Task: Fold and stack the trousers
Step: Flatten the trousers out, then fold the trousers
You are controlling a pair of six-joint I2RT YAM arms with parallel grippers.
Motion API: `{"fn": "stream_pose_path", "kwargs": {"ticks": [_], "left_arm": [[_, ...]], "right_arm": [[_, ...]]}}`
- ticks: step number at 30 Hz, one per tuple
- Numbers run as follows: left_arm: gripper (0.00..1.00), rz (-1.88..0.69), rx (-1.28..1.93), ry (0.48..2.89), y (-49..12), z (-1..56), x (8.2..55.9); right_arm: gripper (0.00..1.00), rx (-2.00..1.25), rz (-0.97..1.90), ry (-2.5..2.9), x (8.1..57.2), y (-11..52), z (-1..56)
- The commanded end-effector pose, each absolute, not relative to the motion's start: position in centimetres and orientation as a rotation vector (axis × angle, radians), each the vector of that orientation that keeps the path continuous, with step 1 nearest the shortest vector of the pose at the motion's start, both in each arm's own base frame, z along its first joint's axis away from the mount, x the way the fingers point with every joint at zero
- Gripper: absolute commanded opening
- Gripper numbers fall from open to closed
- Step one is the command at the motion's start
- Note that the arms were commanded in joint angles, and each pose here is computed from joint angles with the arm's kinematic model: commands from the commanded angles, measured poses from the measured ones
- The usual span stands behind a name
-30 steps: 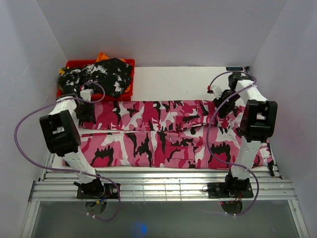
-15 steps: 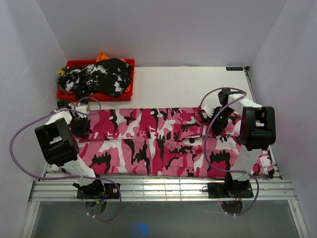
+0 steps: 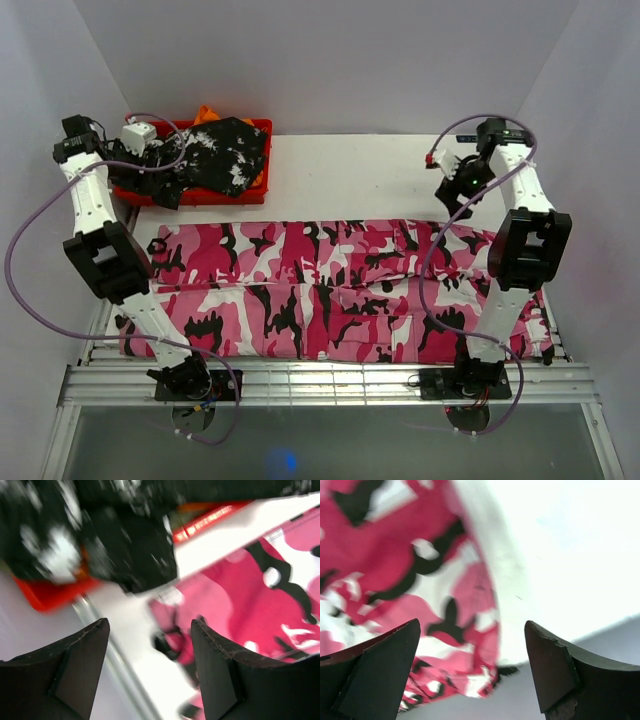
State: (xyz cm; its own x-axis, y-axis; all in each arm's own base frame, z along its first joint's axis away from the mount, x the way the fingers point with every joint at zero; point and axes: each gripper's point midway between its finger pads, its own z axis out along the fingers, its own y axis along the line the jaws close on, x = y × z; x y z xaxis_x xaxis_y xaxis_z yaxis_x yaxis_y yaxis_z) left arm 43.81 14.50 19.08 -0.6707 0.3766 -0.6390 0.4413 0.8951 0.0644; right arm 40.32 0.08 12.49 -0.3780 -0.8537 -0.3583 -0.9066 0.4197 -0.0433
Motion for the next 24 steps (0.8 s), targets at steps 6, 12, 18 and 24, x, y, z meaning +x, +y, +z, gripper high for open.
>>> {"fn": "stream_pose_path", "kwargs": {"ticks": [6,12,18,24], "left_arm": [[0.74,-0.332,1.25,2.212,12.5,13.8,43.8],[0.68,-0.415,1.33,2.196,11.9,10.2,43.4],[0.64,-0.416,1.344,2.203,11.6,7.5,43.9],[0.61,-0.352,1.439,2.261,12.9,3.4,44.3]], "right_arm": [[0.95,-1.614,0.085,2.436,42.0,-11.1,11.5],[0.98,-1.572,-0.035,2.427,44.0,-15.9,10.5],[0.99,-1.573,-0.047,2.434,44.1,-17.3,9.0],[0.93,-1.586,-0.026,2.416,44.0,-18.4,8.6]]}}
